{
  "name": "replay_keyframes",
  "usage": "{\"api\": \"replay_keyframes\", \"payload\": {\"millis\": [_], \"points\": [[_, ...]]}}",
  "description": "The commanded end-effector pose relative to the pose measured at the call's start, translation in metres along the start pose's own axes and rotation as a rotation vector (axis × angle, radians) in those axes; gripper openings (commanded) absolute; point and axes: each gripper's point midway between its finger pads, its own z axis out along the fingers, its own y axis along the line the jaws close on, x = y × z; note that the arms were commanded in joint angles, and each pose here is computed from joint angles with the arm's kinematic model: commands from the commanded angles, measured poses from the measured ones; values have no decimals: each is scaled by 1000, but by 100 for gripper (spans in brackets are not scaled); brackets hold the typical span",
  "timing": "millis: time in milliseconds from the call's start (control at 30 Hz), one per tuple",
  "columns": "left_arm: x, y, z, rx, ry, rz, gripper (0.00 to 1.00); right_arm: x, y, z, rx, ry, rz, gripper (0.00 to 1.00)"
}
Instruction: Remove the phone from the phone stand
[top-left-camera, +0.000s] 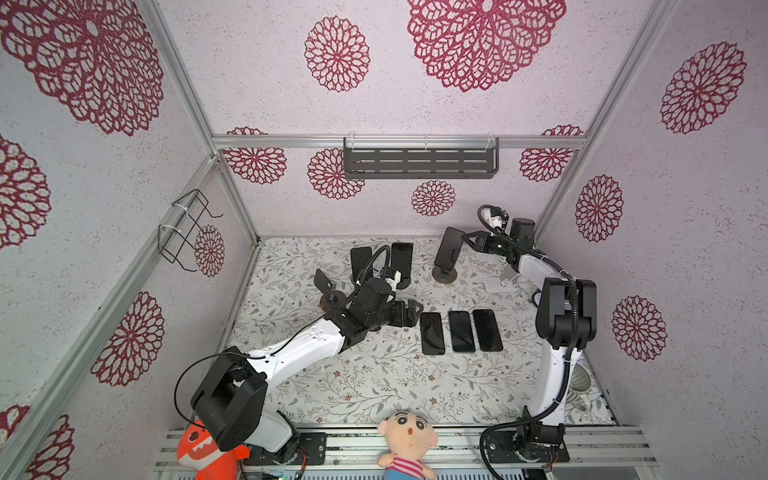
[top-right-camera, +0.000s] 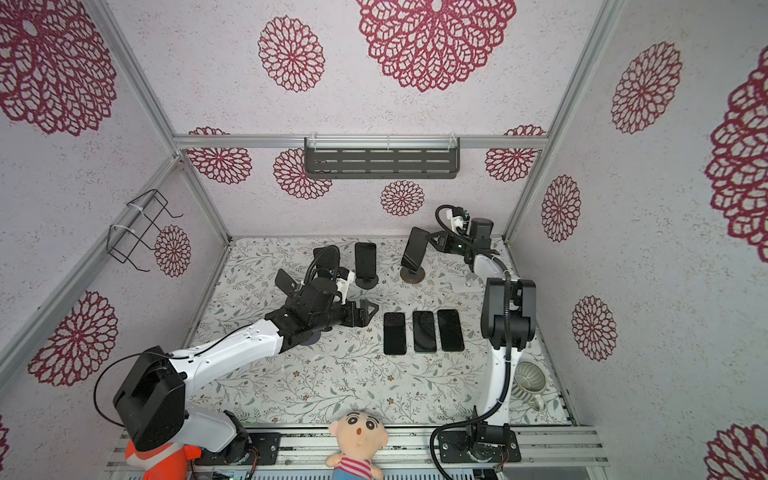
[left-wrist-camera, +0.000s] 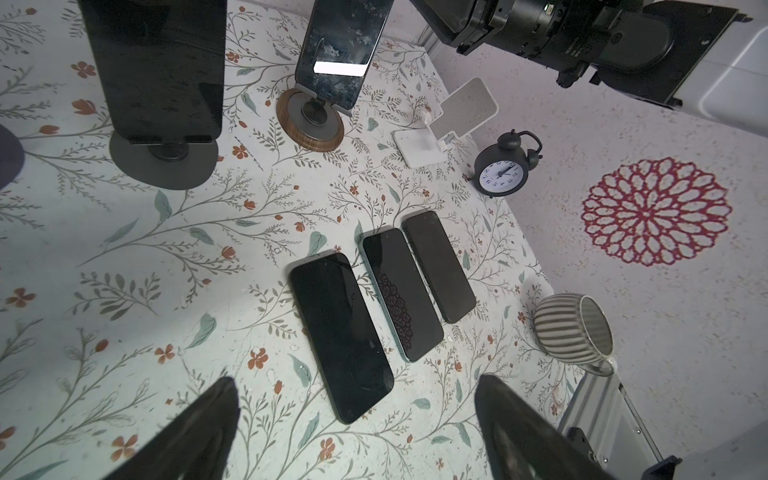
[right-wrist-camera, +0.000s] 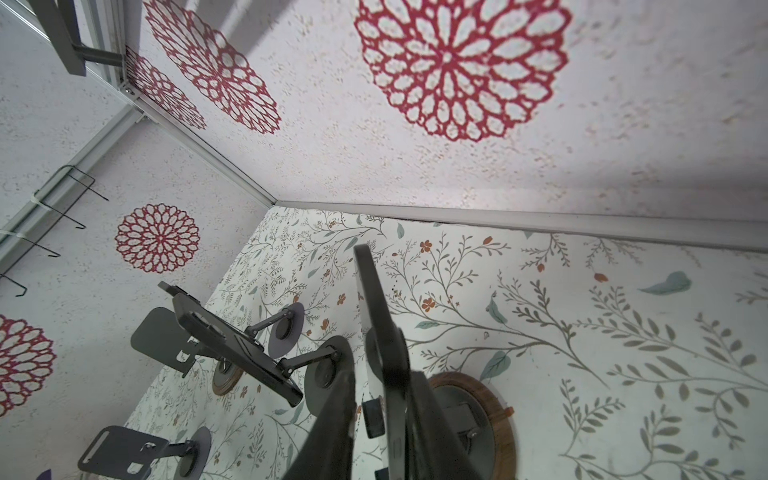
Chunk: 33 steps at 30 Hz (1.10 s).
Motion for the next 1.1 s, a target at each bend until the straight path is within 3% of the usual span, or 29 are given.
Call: {"api": "replay_keyframes", "payload": {"millis": [0,100,233,333,1067], "points": [[-12,-6,-1,21,-26,-1,93,-14,11,-1,-21,-12,-64,21],[-11,-6,0,20,-24,-2,93,-14,9,-2,-11,-9,-69,25],[-12,-7,0,27,-22,-1,93,-11,6,0,-2,-4,-67,54],[-11,-7,2,27,-19,-4,93,-10,3,3,-3,-4,-58,58],[-14,-10,6,38,-21,-8,96,-25,8,5,-29,-34,-61,12]]}}
